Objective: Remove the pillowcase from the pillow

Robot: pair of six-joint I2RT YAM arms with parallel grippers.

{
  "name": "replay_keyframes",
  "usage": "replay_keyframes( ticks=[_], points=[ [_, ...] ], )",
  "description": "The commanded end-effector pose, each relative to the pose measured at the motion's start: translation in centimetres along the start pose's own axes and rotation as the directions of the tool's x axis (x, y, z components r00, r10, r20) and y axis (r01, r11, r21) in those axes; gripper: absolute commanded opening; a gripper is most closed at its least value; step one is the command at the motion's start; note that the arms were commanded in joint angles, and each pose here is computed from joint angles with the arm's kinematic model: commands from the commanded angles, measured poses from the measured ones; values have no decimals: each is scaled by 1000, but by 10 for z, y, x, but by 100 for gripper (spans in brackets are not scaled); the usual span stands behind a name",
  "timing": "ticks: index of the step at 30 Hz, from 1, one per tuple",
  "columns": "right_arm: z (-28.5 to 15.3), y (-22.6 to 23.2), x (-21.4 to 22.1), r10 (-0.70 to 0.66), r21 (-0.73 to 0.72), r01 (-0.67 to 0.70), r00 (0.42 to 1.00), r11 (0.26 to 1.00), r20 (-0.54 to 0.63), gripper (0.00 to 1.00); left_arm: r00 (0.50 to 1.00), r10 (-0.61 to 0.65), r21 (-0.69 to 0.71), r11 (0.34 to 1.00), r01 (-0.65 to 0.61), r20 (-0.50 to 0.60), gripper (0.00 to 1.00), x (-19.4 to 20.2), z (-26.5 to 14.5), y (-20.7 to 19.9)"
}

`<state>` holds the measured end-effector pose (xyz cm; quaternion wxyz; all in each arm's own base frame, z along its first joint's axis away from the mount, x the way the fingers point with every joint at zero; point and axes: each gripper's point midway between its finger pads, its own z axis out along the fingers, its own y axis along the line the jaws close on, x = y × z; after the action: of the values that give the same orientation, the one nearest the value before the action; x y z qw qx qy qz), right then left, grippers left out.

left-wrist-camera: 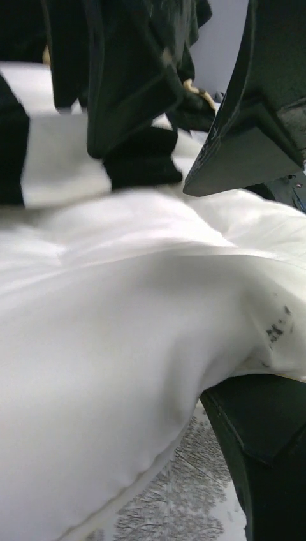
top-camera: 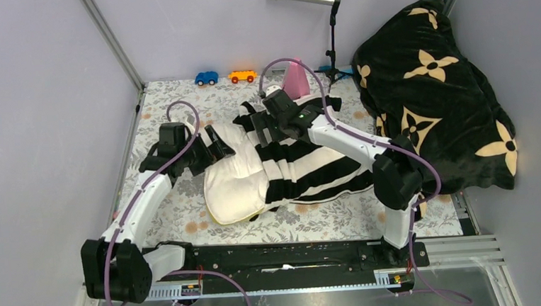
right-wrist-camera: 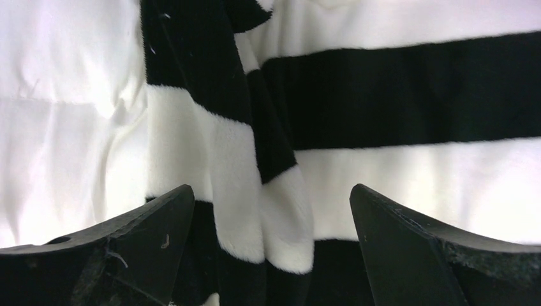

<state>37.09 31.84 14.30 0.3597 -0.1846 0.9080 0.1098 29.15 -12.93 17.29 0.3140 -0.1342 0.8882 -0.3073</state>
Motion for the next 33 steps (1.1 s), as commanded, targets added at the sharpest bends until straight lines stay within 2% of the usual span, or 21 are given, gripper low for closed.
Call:
replay_keyframes(
  ticks=[1, 3, 5, 11, 15, 18, 24, 28, 33],
  points=[
    [6, 23, -8, -58, -16, 58, 998, 998, 2, 100, 995, -88, -38, 996, 86, -49, 99, 21, 18, 19],
    [12, 30, -4, -68, -27, 67, 998, 997, -12, 100, 993, -115, -56, 992, 112, -40, 99, 26, 23, 28],
    [17, 34, 0, -75, -35, 74, 997, 997, -24, 100, 992, -128, -67, 990, 127, -19, 94, 29, 27, 35],
    [32, 24, 13, -88, 32, 90, 994, 995, -62, 99, 986, -146, -102, 983, 153, 74, 57, 27, 27, 51],
    [38, 14, 16, -97, 85, 103, 993, 991, -74, 85, 987, -131, -112, 984, 141, 96, 21, 24, 26, 54],
    [42, -6, 16, -109, 180, 122, 991, 976, -80, 72, 989, -93, -106, 989, 105, 113, 0, 15, 18, 46],
    [45, -75, 9, 41, 276, -18, 996, 961, -79, 28, 972, 17, -16, 1000, -14, 235, 0, -26, -27, -2],
    [37, -134, 9, 120, 403, -88, 991, 911, -54, 12, 930, 82, 41, 994, -103, 357, 0, -65, -82, -52],
    [17, -205, 21, 214, 548, -165, 977, 820, -25, 1, 838, 128, 97, 973, -210, 530, 0, -115, -165, -120]
  ],
)
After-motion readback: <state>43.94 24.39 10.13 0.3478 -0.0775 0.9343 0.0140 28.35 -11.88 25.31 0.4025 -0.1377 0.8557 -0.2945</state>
